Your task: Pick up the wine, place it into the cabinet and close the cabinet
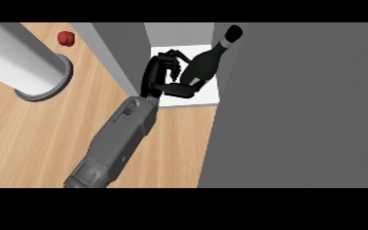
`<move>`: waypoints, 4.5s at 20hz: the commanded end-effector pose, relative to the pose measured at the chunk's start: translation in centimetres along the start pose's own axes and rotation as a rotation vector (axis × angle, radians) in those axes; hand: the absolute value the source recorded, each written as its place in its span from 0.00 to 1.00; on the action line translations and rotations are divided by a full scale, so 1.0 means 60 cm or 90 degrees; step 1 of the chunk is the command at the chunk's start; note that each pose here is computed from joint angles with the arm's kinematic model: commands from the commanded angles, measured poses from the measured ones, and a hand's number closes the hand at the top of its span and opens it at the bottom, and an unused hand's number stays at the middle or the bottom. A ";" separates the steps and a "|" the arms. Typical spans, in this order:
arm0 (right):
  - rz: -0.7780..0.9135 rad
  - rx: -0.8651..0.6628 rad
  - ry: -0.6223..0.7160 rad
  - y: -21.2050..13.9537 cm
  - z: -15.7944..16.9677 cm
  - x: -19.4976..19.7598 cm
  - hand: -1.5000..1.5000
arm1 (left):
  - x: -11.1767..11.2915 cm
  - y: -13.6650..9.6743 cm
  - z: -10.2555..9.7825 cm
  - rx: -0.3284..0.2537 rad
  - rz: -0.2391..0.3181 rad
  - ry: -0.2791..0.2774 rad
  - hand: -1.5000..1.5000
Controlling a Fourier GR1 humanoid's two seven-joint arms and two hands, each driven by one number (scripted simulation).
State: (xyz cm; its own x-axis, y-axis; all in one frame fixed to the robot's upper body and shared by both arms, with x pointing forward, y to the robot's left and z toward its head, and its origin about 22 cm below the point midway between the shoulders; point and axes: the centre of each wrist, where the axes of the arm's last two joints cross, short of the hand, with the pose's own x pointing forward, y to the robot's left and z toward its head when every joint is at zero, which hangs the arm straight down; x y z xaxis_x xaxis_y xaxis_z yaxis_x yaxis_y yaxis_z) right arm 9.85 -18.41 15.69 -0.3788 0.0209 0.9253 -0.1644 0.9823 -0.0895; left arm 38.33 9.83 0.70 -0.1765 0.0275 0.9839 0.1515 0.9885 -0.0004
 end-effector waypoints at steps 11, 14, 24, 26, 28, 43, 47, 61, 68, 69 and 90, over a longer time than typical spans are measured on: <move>-0.079 0.035 -0.010 -0.009 0.016 0.048 0.00 | -0.005 0.006 -0.042 0.072 -0.053 0.063 1.00; -0.092 0.022 -0.001 -0.006 0.025 0.045 0.00 | -0.006 0.013 -0.047 0.087 -0.054 0.070 1.00; -0.085 0.042 -0.026 -0.004 0.021 0.040 0.00 | 0.009 0.021 -0.068 0.135 -0.086 0.054 1.00; -0.088 0.042 -0.022 -0.004 0.027 0.042 0.00 | 0.010 0.055 -0.070 0.131 -0.105 0.055 1.00; -0.087 0.046 -0.014 -0.003 0.026 0.030 0.00 | 0.021 0.048 -0.080 0.136 -0.122 0.044 0.00; -0.089 0.053 -0.033 -0.005 0.023 0.032 0.00 | 0.062 0.079 -0.109 0.166 -0.147 0.003 0.00; -0.087 0.059 -0.033 -0.006 0.028 0.034 0.00 | 0.056 0.066 -0.105 0.124 -0.106 -0.028 0.00; -0.074 0.037 -0.023 -0.019 0.035 0.068 0.00 | 0.073 0.002 -0.113 -0.011 0.063 -0.063 0.00; -0.074 0.025 -0.016 -0.019 0.042 0.070 0.00 | 0.071 0.005 -0.111 -0.009 0.083 -0.066 0.00; -0.072 0.023 -0.006 -0.016 0.049 0.063 0.00 | 0.097 -0.018 -0.125 -0.020 0.090 -0.064 0.00; -0.046 -0.017 0.011 -0.026 0.049 0.068 0.00 | -0.008 -0.015 0.024 -0.096 0.219 -0.018 0.00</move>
State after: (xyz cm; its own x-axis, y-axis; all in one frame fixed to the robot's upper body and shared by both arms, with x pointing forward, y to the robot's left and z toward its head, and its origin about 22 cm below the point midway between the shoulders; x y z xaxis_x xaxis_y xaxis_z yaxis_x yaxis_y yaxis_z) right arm 8.57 -20.24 14.44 -0.3570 0.0727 0.9313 -0.1411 0.9813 -0.1307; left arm 39.03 9.11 1.39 -0.1493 0.3471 0.9259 0.3441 0.8961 -0.2805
